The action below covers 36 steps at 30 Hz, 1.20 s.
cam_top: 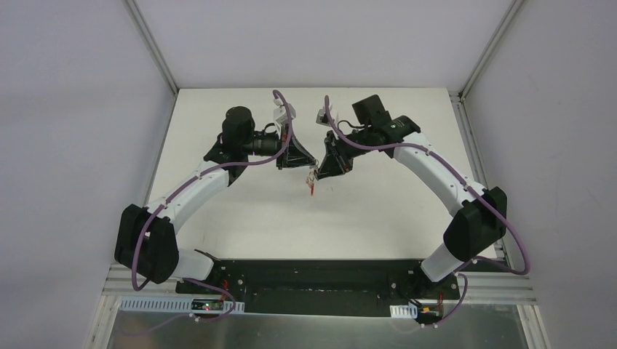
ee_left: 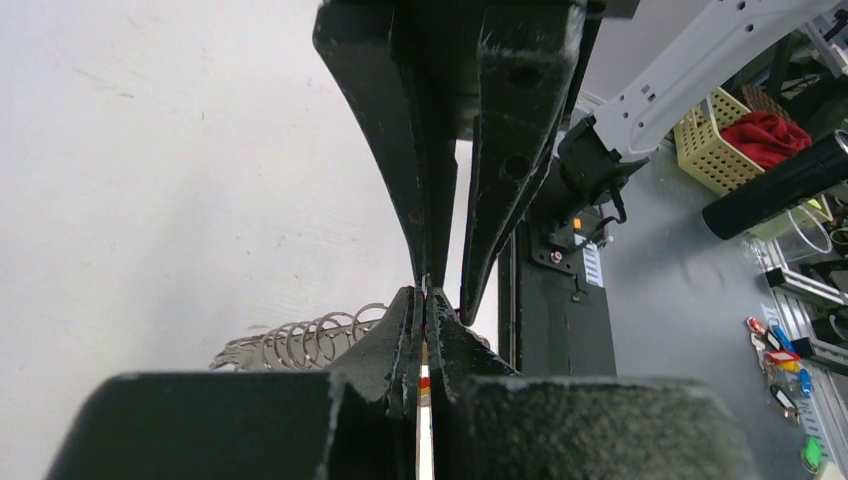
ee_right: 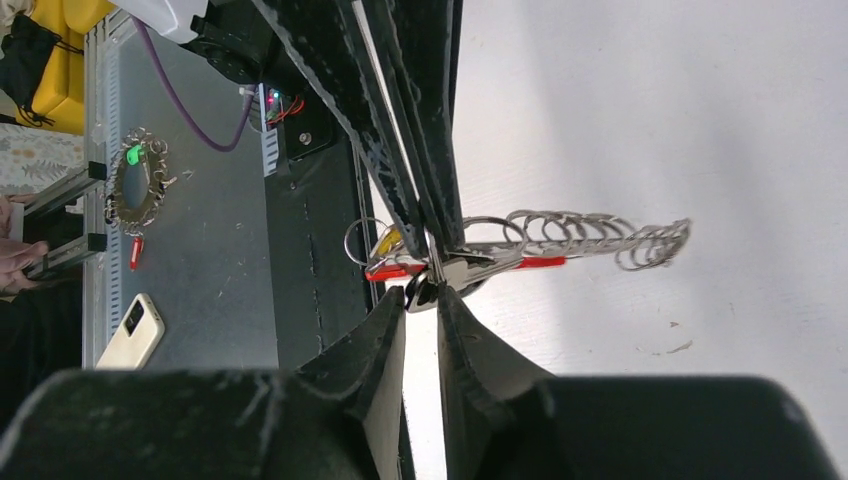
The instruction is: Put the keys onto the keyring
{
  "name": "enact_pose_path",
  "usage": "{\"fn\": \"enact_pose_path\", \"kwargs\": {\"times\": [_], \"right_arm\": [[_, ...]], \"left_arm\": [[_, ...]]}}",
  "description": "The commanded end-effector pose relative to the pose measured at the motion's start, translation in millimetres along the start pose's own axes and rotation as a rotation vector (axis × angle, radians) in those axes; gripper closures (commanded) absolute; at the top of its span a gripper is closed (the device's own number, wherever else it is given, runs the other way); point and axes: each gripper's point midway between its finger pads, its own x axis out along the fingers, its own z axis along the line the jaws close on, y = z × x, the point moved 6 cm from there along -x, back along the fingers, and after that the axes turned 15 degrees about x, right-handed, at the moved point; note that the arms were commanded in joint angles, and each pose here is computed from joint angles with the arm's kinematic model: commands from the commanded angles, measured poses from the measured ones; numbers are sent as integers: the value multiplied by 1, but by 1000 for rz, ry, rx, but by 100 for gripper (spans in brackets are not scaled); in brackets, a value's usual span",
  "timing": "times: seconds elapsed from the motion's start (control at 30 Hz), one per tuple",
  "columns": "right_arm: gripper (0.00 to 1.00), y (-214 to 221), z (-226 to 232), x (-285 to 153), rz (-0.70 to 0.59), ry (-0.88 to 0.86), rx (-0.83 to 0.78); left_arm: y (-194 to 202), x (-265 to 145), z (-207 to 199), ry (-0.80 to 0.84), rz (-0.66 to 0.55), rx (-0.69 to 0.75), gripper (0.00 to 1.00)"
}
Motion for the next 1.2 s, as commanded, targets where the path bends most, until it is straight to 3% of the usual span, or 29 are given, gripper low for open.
{"fn": "enact_pose_path", "kwargs": {"times": [0.0, 0.3, 0.67, 1.17], "right_arm": [[81, -2, 14, -8, -36, -52, -39], [90, -5, 14, -3, -40, -85, -21], [67, -17, 19, -34, -121, -24, -72], [64, -32, 32, -44, -156, -83, -89]], "left_arm": [[-35, -4, -11, 39, -114, 79, 100], [-36, -2, -11, 62, -153, 46, 100], [-32, -1, -12, 100, -165, 43, 100], [-30, 3, -8, 105, -191, -5, 100]]}}
